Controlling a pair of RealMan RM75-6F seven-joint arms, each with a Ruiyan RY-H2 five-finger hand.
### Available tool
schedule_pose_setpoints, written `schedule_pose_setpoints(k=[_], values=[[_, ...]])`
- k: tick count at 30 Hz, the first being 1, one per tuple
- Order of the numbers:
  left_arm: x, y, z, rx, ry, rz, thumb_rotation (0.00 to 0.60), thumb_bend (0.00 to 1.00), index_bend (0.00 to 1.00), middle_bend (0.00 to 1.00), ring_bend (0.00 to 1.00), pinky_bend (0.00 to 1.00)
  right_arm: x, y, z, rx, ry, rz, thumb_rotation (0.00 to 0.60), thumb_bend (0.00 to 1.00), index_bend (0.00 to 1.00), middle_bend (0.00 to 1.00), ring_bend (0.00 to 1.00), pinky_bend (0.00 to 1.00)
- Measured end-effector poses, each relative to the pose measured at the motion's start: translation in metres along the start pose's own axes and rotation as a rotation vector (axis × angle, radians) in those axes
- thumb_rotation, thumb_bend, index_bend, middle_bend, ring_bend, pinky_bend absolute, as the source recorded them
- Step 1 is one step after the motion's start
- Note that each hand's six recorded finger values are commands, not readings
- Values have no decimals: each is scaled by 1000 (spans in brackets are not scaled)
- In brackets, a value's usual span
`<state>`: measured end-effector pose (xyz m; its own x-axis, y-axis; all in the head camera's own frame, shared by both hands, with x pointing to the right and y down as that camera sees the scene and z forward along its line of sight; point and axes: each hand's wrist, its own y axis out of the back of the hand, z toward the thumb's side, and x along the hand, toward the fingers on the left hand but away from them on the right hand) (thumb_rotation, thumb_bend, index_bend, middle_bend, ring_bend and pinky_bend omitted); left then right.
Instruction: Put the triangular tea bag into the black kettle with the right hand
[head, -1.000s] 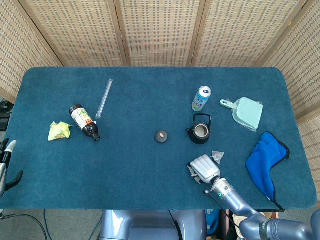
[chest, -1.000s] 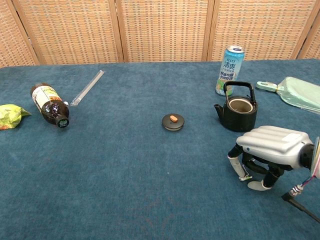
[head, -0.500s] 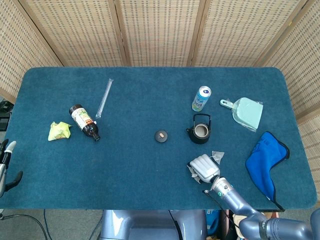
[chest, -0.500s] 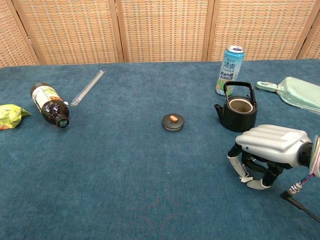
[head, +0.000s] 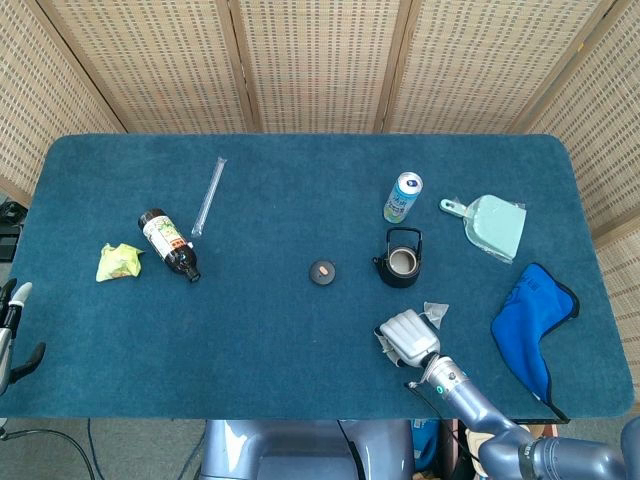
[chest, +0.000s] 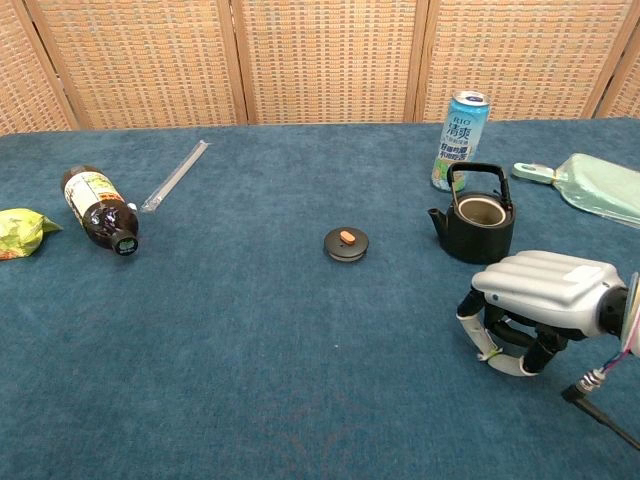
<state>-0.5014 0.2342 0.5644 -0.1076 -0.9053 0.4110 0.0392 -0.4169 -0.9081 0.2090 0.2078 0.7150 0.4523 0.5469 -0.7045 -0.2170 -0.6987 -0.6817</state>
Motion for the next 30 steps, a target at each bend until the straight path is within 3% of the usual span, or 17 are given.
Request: schedule_pose_setpoints(k=[14, 20, 30], values=[[2, 8, -1, 0, 3, 23, 600, 349, 0, 0, 0, 0, 3, 6, -3, -25, -10, -26, 600, 569, 663, 916, 906, 877], [2, 6, 2, 2, -1, 9, 600, 349, 0, 0, 0, 0, 9, 26, -4, -50, -3, -79, 600, 569, 663, 916, 906, 878], [0, 2, 8, 2, -13, -12, 600, 350, 0, 0, 0, 0, 14, 78, -16, -99, -11, -206, 600, 570, 663, 916, 906, 878]])
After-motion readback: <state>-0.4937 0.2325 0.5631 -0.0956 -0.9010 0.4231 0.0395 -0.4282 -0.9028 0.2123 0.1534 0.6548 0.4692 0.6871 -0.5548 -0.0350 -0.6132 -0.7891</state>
